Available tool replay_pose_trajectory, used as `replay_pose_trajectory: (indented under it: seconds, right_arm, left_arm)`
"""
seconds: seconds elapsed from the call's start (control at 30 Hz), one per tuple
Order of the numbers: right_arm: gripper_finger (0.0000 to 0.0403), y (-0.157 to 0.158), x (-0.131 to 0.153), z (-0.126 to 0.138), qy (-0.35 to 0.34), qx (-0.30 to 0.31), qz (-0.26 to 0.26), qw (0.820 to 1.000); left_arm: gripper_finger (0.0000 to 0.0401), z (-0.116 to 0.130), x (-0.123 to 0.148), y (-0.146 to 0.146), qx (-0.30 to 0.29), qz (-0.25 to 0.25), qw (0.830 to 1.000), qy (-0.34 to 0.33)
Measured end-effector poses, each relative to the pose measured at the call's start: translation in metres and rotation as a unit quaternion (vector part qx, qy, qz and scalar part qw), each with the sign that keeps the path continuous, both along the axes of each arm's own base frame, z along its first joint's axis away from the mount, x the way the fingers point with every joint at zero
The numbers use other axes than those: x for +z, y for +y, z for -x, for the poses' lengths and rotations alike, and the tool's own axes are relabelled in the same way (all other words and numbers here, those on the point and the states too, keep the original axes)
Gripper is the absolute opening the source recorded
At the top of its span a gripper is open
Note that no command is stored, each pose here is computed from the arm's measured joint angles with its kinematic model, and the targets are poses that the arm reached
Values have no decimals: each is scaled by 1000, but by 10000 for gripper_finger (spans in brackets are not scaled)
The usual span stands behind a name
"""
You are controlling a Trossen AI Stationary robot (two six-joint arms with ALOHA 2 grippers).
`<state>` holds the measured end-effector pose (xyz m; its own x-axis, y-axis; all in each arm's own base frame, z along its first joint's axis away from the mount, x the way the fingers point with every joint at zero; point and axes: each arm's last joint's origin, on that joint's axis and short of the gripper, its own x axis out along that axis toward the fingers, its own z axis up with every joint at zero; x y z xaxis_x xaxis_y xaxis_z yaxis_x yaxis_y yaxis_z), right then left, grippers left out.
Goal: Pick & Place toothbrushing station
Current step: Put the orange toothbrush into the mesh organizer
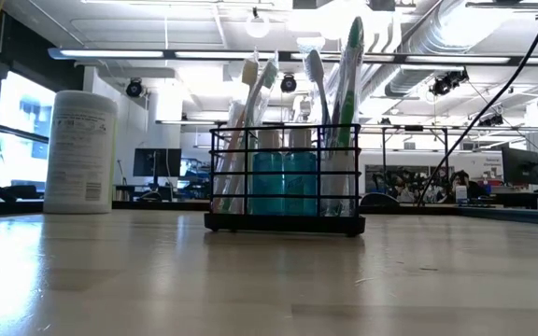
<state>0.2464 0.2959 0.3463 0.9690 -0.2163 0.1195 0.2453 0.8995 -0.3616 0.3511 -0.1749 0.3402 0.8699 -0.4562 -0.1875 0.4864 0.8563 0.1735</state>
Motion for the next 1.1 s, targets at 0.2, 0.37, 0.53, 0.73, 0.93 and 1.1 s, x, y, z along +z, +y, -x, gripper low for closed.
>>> replay_pose_trajectory:
  seconds: [0.2, 0.37, 0.53, 0.73, 0.93, 1.1]
  right_arm:
    - [155, -1, -1, 9, 23, -96, -30, 995]
    - [155, 5, -2, 21, 34, -134, -46, 989]
    - [155, 11, -1, 28, 24, -102, -60, 993]
    - [155, 12, -3, 27, 19, -84, -68, 994]
    - [155, 14, -5, 24, 9, -36, -79, 996]
    - [155, 11, -6, 17, 6, -26, -86, 996]
  left_arm:
    - [6, -1, -1, 1, 9, 0, 1000, 4]
    - [6, -1, -1, 1, 14, -1, 1000, 3]
    - [6, -1, -1, 2, 22, -7, 1000, 0]
    - [6, -1, -1, 2, 27, -9, 1000, -1]
    - [6, -1, -1, 3, 41, -13, 999, 0]
    - [6, -1, -1, 3, 41, -14, 999, 0]
